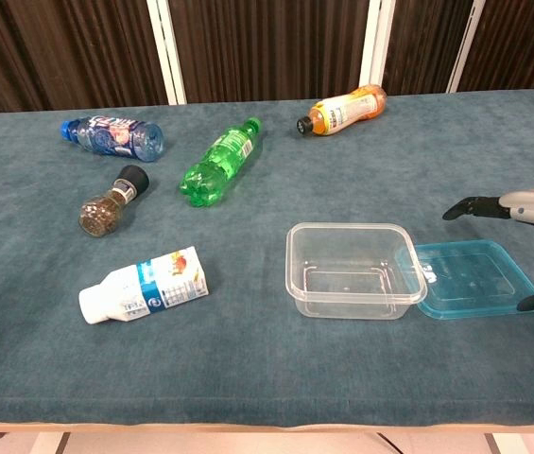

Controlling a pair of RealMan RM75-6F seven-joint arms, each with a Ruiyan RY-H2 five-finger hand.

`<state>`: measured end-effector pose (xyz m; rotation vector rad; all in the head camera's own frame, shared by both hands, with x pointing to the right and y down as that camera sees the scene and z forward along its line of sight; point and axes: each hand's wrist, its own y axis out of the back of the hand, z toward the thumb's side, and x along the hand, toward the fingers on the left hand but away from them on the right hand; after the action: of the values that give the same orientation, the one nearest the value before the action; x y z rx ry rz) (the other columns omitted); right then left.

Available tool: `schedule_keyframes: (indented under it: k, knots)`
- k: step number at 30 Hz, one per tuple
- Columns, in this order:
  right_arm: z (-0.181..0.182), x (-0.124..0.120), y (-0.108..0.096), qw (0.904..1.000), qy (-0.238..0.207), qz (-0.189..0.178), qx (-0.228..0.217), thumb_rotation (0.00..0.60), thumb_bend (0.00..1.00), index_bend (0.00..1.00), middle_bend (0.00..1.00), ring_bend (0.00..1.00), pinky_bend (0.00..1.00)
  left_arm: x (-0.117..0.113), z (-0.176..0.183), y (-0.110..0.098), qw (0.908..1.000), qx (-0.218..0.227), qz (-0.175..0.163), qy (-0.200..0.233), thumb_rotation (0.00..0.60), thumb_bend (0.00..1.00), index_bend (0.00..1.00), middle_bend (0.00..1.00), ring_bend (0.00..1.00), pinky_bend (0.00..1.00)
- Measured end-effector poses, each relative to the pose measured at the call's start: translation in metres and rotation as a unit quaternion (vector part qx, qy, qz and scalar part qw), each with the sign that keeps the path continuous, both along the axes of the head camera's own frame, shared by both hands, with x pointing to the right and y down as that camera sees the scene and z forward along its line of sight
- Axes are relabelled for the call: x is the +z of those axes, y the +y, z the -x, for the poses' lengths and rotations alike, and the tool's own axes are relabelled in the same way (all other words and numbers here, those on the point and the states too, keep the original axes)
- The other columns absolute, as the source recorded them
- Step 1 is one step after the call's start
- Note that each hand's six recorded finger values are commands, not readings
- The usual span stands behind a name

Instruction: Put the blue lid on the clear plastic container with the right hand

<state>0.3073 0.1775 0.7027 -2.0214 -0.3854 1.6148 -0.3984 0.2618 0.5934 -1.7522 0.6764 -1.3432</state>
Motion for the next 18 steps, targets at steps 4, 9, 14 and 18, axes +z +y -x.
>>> schedule_keyframes:
  k: [4, 9, 14, 18]
  knots:
    - [0.003, 0.005, 0.002, 1.0, 0.0, 0.007, -0.002, 0.6, 0.2, 0.09, 0.12, 0.11, 0.1, 0.001, 0.0, 0.0, 1.0, -0.001, 0.001, -0.001, 0.6, 0.34, 0.07, 0.01, 0.09, 0.44]
    - [0.006, 0.01, 0.006, 0.9999, -0.001, 0.015, -0.005, 0.6, 0.2, 0.09, 0.12, 0.11, 0.1, 0.0, 0.0, 0.0, 1.0, -0.001, 0.001, 0.0, 0.6, 0.34, 0.07, 0.01, 0.09, 0.44]
    - [0.01, 0.014, 0.006, 0.9998, -0.004, 0.022, 0.001, 0.6, 0.2, 0.09, 0.12, 0.12, 0.1, 0.0, 0.0, 0.0, 1.0, -0.001, 0.001, 0.0, 0.6, 0.34, 0.08, 0.01, 0.09, 0.44]
    - [0.015, 0.016, 0.005, 0.9997, -0.007, 0.025, 0.003, 0.6, 0.2, 0.09, 0.13, 0.12, 0.1, 0.0, 0.0, 0.0, 1.0, 0.001, 0.001, 0.0, 0.6, 0.34, 0.08, 0.01, 0.09, 0.44]
